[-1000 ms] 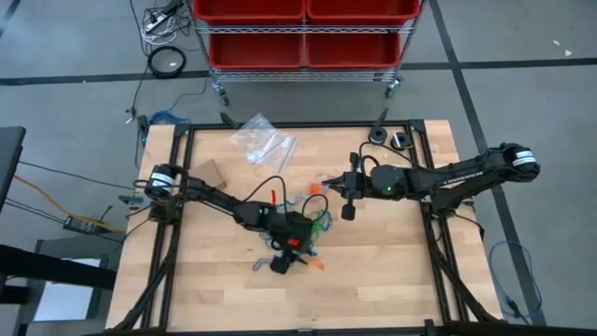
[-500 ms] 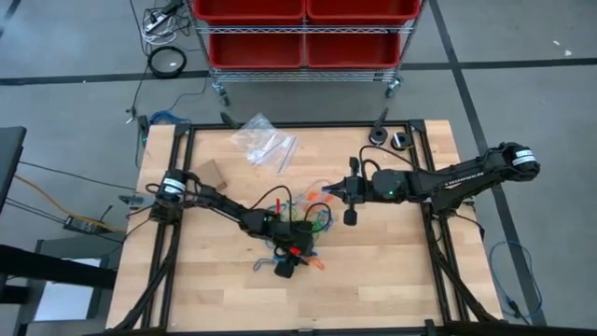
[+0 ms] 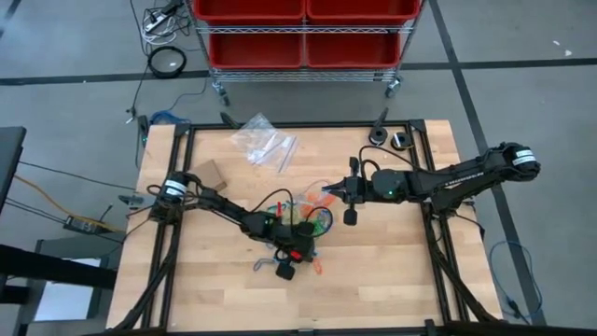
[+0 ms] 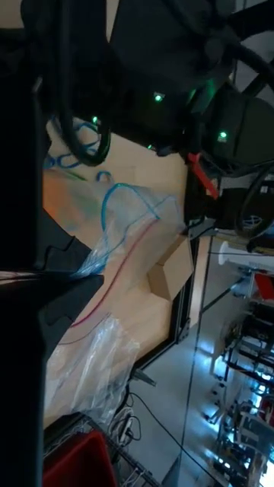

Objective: Sort rubber bands
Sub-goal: Put the orange rubber band into the transparent zip bag

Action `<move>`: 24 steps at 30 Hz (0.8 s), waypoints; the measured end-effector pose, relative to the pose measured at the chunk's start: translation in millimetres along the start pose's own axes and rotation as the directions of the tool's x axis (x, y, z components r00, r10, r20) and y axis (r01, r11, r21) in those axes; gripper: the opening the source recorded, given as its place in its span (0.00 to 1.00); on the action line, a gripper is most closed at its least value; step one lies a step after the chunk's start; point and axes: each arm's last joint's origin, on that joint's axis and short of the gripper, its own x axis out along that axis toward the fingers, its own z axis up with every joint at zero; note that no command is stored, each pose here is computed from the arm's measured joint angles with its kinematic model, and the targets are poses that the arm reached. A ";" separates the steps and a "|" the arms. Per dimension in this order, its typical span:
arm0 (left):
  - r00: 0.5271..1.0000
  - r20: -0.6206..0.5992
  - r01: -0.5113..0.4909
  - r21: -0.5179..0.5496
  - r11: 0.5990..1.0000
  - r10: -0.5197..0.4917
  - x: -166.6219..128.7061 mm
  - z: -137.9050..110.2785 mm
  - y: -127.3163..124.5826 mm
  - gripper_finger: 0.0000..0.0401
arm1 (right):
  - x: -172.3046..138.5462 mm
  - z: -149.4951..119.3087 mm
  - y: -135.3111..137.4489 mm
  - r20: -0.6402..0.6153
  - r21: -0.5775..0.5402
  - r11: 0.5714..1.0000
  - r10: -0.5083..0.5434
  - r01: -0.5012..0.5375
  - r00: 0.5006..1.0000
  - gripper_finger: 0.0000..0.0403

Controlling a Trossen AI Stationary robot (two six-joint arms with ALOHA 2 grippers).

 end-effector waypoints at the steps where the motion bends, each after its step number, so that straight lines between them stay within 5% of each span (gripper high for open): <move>1: 1.000 -0.023 0.004 0.009 1.000 -0.003 -1.6 1.3 0.0 0.01 | 0.0 0.1 0.0 0.000 0.000 1.000 0.000 0.000 1.000 0.00; 7: 0.994 -0.107 -0.002 0.089 0.996 0.012 -27.8 24.5 -5.9 0.01 | 0.0 -0.3 -0.1 -0.003 0.003 1.000 0.000 0.000 1.000 0.00; 16: 0.977 0.000 -0.210 0.205 0.956 0.214 -112.5 81.4 -13.8 0.00 | 0.0 -0.3 0.7 -0.003 0.027 1.000 0.003 -0.003 1.000 0.00; 24: 0.807 0.141 -0.590 0.205 0.781 0.573 -195.2 111.9 3.1 0.00 | 4.7 -4.0 5.7 -0.019 0.044 0.999 0.023 -0.023 1.000 0.00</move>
